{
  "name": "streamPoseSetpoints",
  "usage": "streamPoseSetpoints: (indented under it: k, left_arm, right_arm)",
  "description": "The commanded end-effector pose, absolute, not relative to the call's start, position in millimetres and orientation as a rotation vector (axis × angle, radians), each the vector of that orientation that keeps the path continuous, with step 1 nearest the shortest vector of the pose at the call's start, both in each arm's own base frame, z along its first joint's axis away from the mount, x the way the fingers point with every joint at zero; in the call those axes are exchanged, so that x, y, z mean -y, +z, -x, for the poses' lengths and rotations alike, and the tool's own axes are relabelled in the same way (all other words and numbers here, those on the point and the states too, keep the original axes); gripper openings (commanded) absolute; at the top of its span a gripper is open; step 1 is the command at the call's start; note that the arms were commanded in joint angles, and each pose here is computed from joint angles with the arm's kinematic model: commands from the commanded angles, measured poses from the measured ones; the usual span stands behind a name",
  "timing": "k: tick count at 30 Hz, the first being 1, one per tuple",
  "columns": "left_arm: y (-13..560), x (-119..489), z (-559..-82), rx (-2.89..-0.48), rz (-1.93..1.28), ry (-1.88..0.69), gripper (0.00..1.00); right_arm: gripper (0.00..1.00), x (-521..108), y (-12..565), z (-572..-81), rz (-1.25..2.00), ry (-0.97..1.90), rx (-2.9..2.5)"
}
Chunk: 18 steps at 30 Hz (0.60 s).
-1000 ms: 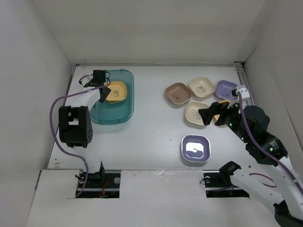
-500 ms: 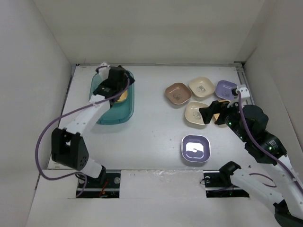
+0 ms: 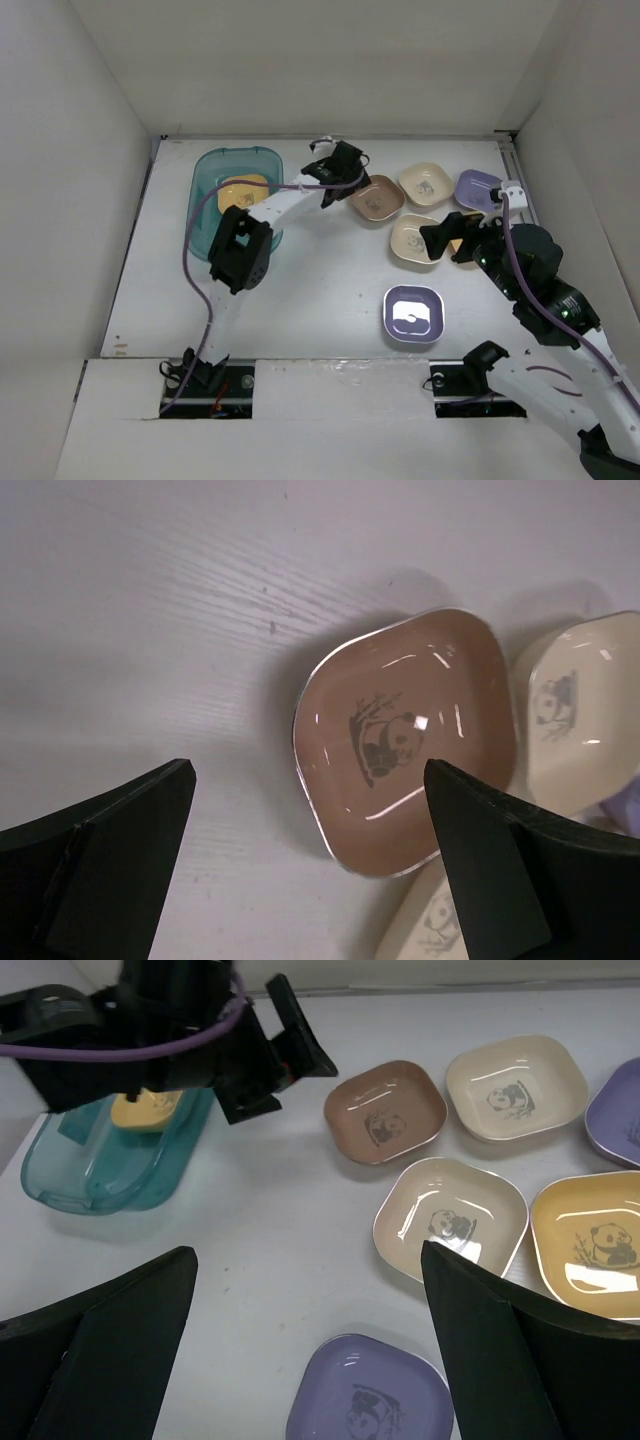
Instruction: Place the plates into the plastic bin on the countertop
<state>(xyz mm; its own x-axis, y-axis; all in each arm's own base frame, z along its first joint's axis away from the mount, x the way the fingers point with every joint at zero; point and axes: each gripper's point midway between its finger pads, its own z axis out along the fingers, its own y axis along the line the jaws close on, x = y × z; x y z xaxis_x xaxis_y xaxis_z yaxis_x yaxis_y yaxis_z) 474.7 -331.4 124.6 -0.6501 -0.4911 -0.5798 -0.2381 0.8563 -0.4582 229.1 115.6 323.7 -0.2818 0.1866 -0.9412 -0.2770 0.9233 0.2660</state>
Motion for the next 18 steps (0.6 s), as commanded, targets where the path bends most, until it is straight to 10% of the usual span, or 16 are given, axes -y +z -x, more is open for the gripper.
streamPoseSetpoints:
  k: [1, 7, 16, 18]
  left_arm:
    - [135.2, 361.3, -468.9, -2.324, 0.512, -0.487, 1.00]
    - [102.8, 362.1, -473.4, -2.357, 0.569, -0.434, 0.88]
    - [36.9, 338.9, -461.4, -2.438, 0.626, -0.228, 0.15]
    - [46.0, 332.0, -462.8, -2.402, 0.650, -0.209, 0.12]
  right_arm:
    - [1.00, -118.4, 338.0, -228.7, 0.052, 0.492, -1.732]
    - [1.00, -119.2, 335.0, -223.5, 0.067, 0.508, -1.735]
    - [1.00, -116.0, 341.3, -218.3, 0.063, 0.518, -1.708]
    - [1.00, -115.9, 341.3, -218.3, 0.063, 0.518, -1.708]
